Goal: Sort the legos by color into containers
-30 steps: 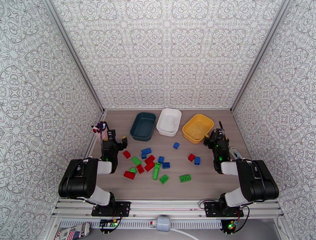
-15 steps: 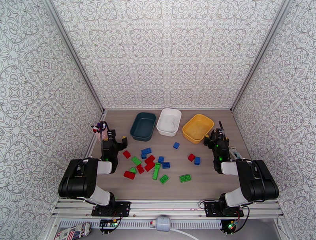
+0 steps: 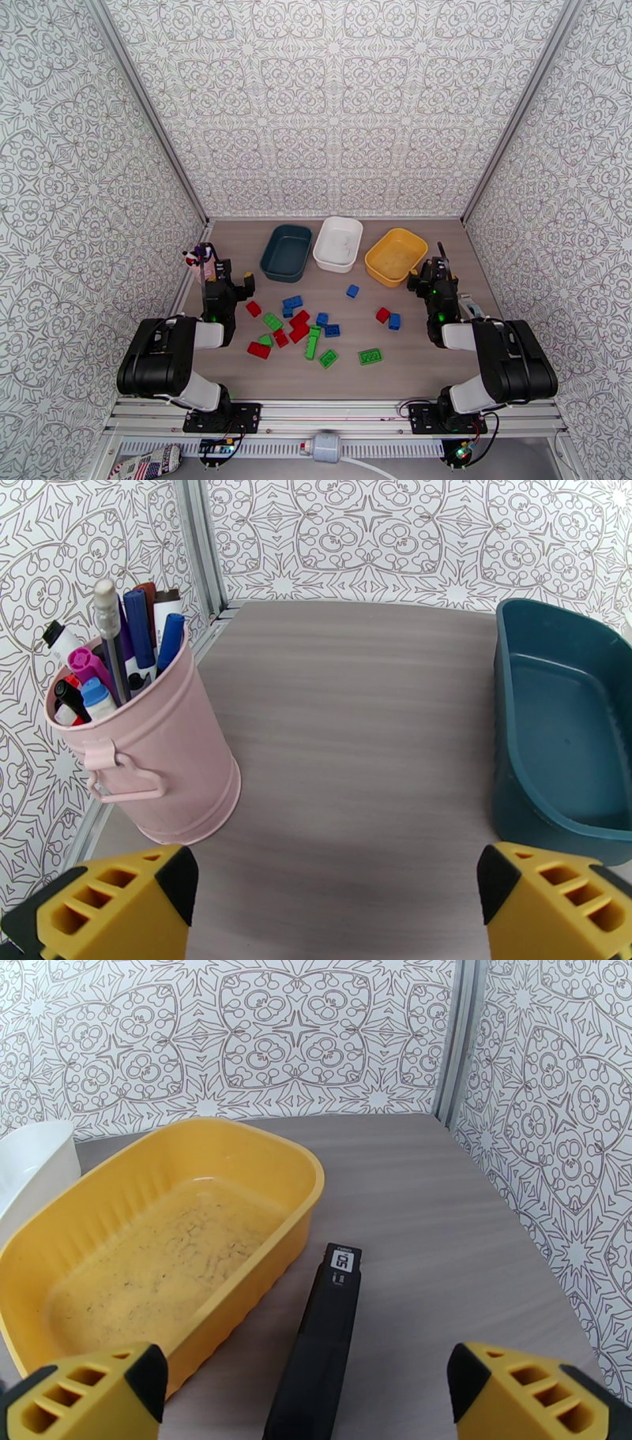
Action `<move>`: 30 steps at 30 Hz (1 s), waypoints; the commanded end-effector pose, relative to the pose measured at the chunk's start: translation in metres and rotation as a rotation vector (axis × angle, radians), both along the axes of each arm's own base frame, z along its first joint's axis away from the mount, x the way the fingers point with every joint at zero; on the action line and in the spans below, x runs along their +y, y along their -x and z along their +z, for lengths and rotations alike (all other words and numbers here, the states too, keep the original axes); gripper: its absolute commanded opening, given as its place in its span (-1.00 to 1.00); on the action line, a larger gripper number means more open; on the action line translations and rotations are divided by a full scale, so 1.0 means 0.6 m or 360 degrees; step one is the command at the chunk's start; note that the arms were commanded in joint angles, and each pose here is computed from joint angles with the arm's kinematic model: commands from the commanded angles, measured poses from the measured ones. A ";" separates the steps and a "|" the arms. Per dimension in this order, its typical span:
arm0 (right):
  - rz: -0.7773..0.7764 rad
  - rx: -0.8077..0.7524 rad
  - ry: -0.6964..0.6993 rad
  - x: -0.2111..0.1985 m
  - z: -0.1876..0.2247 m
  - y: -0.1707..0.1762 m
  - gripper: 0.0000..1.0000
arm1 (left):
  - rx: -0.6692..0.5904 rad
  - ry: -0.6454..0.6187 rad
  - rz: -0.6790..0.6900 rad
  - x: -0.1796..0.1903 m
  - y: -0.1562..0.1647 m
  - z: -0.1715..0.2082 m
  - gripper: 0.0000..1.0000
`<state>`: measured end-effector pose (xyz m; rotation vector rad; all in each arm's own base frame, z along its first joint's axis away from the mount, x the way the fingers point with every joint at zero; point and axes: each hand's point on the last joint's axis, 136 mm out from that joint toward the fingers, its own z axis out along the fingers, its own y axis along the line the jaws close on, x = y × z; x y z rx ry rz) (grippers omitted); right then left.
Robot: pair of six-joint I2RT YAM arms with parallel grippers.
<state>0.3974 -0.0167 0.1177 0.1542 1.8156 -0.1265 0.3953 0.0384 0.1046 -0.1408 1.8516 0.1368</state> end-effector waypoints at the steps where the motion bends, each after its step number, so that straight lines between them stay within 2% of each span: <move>1: 0.0014 -0.0005 -0.0002 0.000 0.002 0.000 0.98 | -0.0030 -0.0021 -0.0031 -0.003 -0.009 0.013 0.99; 22: -0.0005 -0.0020 -0.0012 -0.003 0.007 0.001 0.98 | -0.0029 -0.0001 -0.0039 -0.001 -0.010 0.019 0.99; 23: -0.0066 -0.0018 -0.0024 -0.013 0.013 0.004 0.98 | -0.0022 -0.0001 -0.0016 0.003 -0.010 0.027 0.99; 26: -0.0042 -0.0021 -0.0005 -0.011 0.040 0.014 0.98 | -0.0005 -0.0038 0.0101 0.015 -0.003 0.060 0.99; 30: -0.0249 0.0131 0.0030 -0.048 0.077 0.050 0.98 | -0.0031 -0.0077 0.0092 -0.010 0.011 0.136 0.99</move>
